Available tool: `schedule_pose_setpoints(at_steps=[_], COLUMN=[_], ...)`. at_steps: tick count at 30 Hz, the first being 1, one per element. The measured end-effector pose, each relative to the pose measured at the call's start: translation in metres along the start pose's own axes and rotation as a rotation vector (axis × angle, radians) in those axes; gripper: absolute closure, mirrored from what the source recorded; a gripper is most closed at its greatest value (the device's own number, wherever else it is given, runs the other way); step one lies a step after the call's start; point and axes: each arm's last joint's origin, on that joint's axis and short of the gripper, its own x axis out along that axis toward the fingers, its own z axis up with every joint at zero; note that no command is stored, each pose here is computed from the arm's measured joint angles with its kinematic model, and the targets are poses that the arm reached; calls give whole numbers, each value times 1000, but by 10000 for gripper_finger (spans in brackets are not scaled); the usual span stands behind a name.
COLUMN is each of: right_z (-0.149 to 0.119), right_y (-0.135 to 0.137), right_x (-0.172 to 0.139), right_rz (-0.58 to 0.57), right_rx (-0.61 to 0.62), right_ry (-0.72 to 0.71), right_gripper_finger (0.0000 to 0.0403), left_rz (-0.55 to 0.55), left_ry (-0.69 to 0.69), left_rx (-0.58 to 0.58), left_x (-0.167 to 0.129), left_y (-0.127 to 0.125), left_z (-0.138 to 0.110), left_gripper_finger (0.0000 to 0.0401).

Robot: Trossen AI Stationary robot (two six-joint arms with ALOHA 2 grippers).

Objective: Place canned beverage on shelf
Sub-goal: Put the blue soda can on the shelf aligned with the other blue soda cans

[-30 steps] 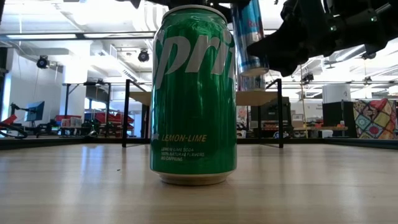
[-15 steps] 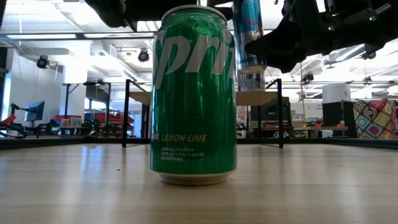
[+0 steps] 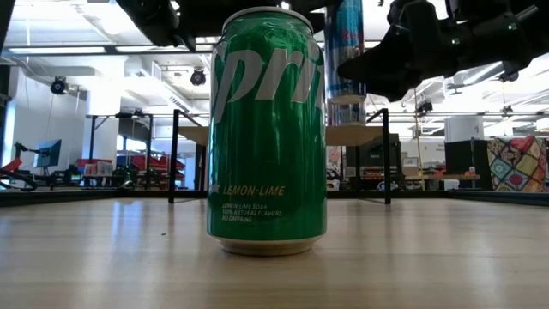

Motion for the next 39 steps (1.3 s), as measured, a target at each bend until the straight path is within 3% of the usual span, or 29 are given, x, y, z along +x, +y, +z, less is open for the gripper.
schedule_pose_setpoints(at_steps=[14,18,25,39], right_z=[4,15,14,5], right_y=[0,0,0,0], right_x=[0,-1,1,11], right_rz=[-13,-13,-19,-30], right_rx=[-10,14,-11,-28], right_ry=[-6,-83,-29,46], right_gripper_finger=[170,170,170,170], left_rz=[-3,-4,0,-22], left_ry=[55,125,74,23], left_rx=[10,1,23,43], left_x=[0,0,1,2], left_y=[0,0,1,2], left_z=[-5,-17,-12,-9], left_gripper_finger=[151,126,84,109])
